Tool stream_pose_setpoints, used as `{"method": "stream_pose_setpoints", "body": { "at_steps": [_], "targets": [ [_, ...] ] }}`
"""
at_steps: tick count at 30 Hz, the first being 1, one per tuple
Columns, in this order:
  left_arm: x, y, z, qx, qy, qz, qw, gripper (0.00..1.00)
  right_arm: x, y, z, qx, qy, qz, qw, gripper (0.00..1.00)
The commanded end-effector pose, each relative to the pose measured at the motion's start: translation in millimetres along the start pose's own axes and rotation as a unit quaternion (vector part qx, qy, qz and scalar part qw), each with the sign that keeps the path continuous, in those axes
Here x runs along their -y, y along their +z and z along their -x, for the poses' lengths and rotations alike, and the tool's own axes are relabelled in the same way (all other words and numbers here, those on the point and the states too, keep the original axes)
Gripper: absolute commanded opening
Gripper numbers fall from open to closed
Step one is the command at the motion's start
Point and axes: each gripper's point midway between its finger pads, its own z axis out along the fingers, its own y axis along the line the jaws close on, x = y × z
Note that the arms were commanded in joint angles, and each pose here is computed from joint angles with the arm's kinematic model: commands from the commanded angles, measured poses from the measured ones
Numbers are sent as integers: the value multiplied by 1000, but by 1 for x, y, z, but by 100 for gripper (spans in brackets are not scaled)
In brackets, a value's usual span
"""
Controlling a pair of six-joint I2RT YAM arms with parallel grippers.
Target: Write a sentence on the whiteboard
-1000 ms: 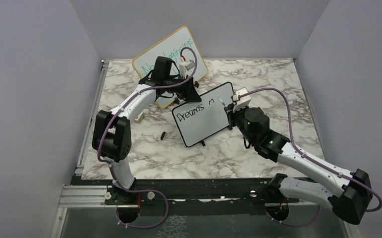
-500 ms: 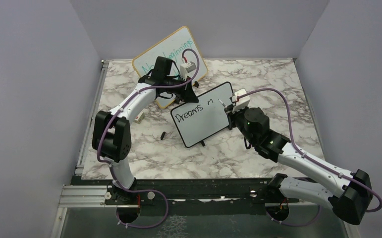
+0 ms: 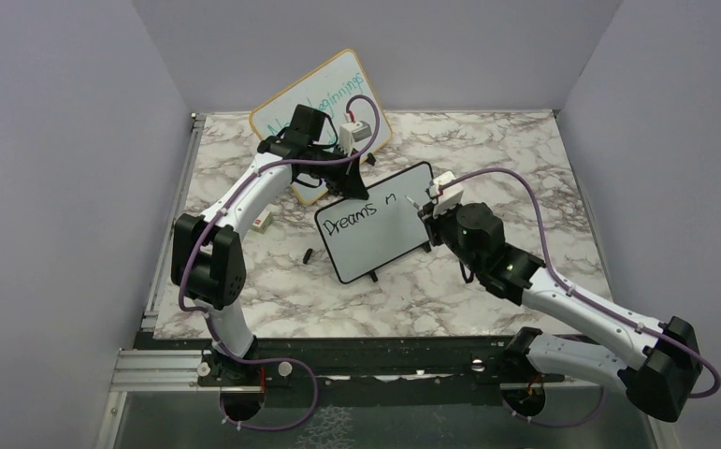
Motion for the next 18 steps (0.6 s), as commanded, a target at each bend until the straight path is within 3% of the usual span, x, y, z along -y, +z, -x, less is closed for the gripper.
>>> {"method": "stream_pose_setpoints", "body": {
  "at_steps": [1,18],
  "targets": [
    [5,-9,-5,-14,10,14,1000,0,-4,3,9,12,-1,12,1000,0],
    [-11,1,-23,-26,-8,21,999,0,-10,18,10,27,1,10,1000,0]
  ]
}}
